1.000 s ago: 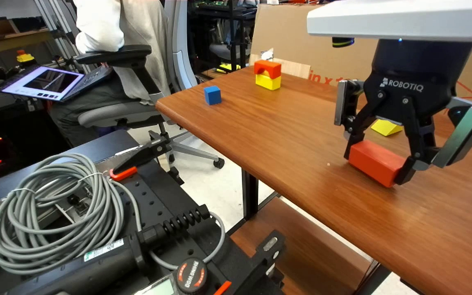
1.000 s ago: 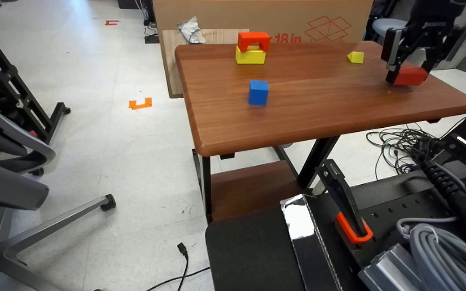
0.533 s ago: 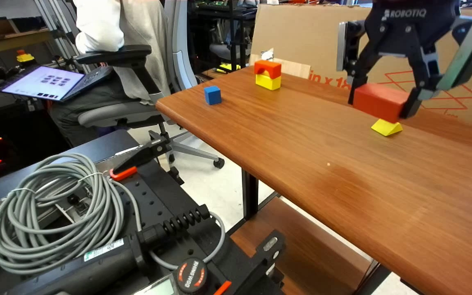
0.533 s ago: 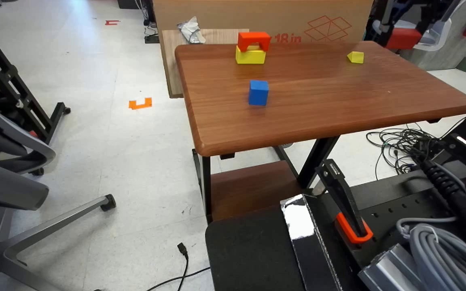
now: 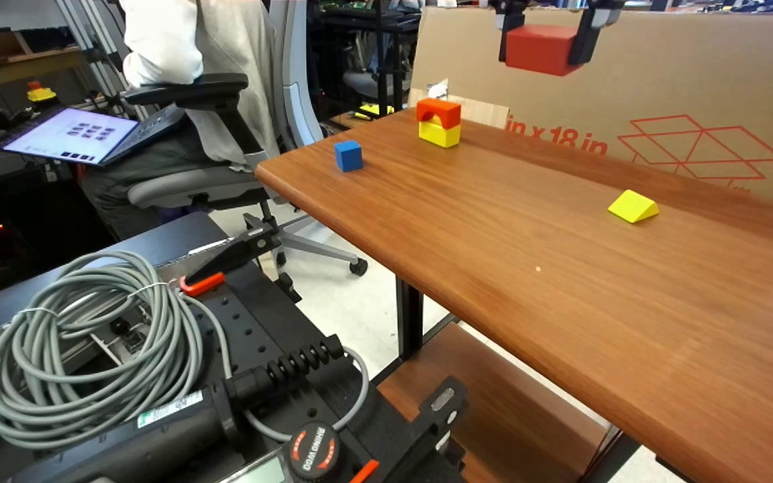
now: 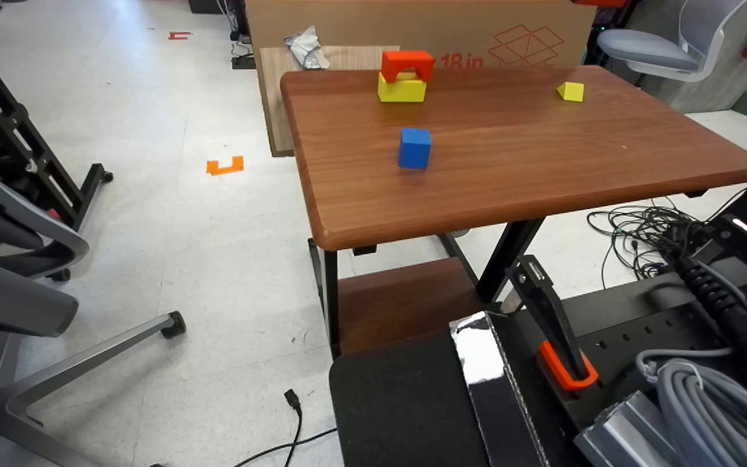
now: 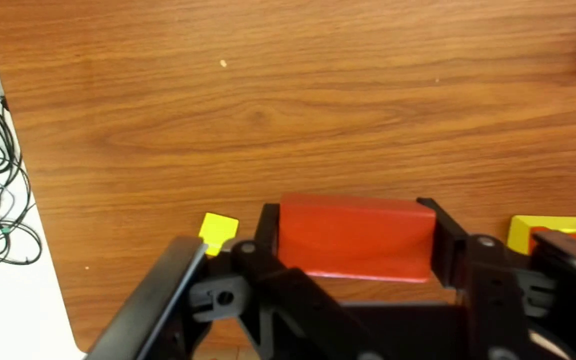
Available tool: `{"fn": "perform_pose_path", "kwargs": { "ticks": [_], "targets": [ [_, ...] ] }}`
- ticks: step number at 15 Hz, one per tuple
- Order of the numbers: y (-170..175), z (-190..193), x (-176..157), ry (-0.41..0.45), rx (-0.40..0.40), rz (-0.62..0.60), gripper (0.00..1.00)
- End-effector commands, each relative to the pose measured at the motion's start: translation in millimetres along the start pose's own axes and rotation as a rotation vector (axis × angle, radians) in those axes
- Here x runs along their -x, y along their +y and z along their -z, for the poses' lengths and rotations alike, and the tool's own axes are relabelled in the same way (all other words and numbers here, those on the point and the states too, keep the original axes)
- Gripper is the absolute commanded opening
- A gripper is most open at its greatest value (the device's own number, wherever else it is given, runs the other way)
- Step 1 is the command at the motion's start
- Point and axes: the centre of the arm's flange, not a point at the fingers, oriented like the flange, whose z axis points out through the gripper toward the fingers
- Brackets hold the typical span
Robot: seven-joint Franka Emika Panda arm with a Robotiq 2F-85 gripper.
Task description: Stack the orange block on top of the other orange block
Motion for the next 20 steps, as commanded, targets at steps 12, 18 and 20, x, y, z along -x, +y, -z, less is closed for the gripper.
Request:
{"fn": "perform_pose_path", "kwargs": {
  "ticks": [12, 18, 20],
  "targets": [
    [-109, 33, -42, -0.115, -0.057, 0.108, 0.43],
    [-150, 12, -51, -0.116, -0.033, 0.165, 0.43],
    [-159, 6, -54, -0.119, -0.030, 0.173, 0.43]
  ]
}}
